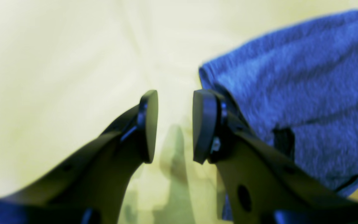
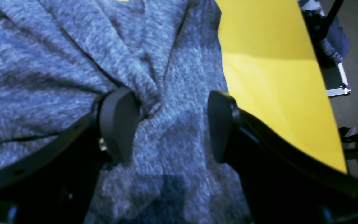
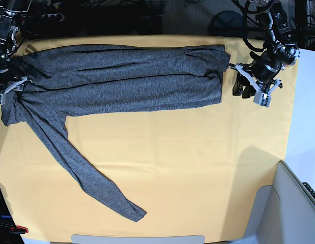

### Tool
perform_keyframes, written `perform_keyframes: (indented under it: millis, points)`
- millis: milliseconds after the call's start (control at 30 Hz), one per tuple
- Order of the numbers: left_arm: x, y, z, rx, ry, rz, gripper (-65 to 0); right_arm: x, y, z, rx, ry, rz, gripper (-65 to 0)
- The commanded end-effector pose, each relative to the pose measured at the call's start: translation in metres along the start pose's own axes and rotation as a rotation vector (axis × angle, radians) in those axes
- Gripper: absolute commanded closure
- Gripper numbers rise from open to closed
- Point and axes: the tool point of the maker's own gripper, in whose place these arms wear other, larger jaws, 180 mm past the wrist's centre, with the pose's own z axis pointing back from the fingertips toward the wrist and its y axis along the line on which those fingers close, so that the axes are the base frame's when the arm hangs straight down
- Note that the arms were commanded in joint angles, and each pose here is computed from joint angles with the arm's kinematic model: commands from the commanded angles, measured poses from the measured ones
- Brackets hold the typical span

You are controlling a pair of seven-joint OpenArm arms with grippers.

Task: Fold the T-shirt properly
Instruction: 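Open both grippers to release the folded hem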

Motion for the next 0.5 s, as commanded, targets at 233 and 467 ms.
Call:
perform_keyframes:
  millis: [233, 467]
  points:
    - [0.021, 0.000, 0.006, 0.003, -0.066, -0.028, -18.7, 0.041, -0.019, 0.012, -0.055, -0.126, -0.015, -37.2]
    - [0.021, 0.000, 0.006, 0.003, -0.068, -0.028, -18.7, 0.065, -0.034, 0.023, -0.099, -0.194, -0.024, -37.2]
